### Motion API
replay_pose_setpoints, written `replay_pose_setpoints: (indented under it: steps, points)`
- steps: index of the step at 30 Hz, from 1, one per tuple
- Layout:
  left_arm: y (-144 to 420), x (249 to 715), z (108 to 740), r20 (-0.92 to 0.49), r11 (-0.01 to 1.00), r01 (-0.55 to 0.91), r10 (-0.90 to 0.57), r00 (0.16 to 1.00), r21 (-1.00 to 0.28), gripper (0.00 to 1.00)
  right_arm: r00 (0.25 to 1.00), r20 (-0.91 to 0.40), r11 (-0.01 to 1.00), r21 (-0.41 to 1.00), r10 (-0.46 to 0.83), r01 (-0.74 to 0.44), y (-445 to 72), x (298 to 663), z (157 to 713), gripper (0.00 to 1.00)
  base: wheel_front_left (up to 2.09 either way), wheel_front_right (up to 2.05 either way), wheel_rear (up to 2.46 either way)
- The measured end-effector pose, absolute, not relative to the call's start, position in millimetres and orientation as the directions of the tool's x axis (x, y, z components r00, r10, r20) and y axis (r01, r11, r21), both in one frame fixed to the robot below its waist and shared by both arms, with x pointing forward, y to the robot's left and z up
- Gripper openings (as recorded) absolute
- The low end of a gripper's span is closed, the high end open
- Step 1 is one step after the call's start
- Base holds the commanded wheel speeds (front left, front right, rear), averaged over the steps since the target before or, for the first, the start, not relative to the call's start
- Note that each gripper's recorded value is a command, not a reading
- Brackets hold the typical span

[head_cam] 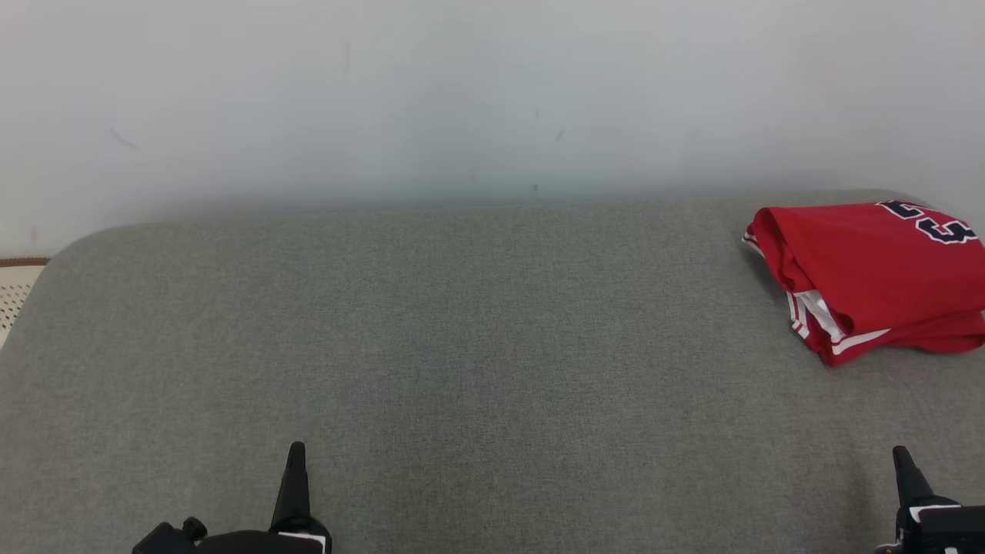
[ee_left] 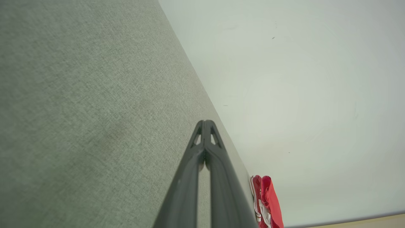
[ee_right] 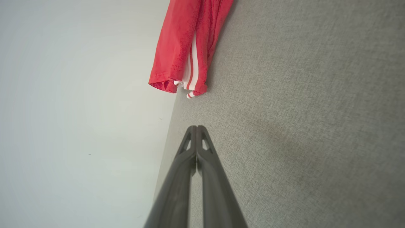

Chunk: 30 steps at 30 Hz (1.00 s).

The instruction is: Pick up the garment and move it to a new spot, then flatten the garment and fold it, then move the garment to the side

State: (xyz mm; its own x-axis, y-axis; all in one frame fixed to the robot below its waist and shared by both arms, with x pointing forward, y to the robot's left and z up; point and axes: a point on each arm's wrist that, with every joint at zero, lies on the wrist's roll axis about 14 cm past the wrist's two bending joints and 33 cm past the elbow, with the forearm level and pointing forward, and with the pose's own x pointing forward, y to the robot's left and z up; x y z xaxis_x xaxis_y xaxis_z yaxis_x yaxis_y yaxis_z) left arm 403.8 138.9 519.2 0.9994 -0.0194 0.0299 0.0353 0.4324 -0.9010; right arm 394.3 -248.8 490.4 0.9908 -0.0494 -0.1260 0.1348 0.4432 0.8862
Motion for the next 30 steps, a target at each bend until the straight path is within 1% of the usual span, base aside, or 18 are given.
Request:
replay_pose_setpoints:
  steps: [19,30]
  points:
    - [123,416,520,0.012,0.264,0.026,-0.056,0.998,-0.964,0.0,0.993,-0.099,0.266,0.957,-0.07,0.114,-268,396,497,0.0,0.0,0.0,0.0]
    - [115,422,520,0.004,0.183,0.018,-0.077,0.997,-0.983,0.0,0.994,-0.078,0.177,0.98,-0.082,0.092,-278,396,501,0.0,0.0,0.0,0.0]
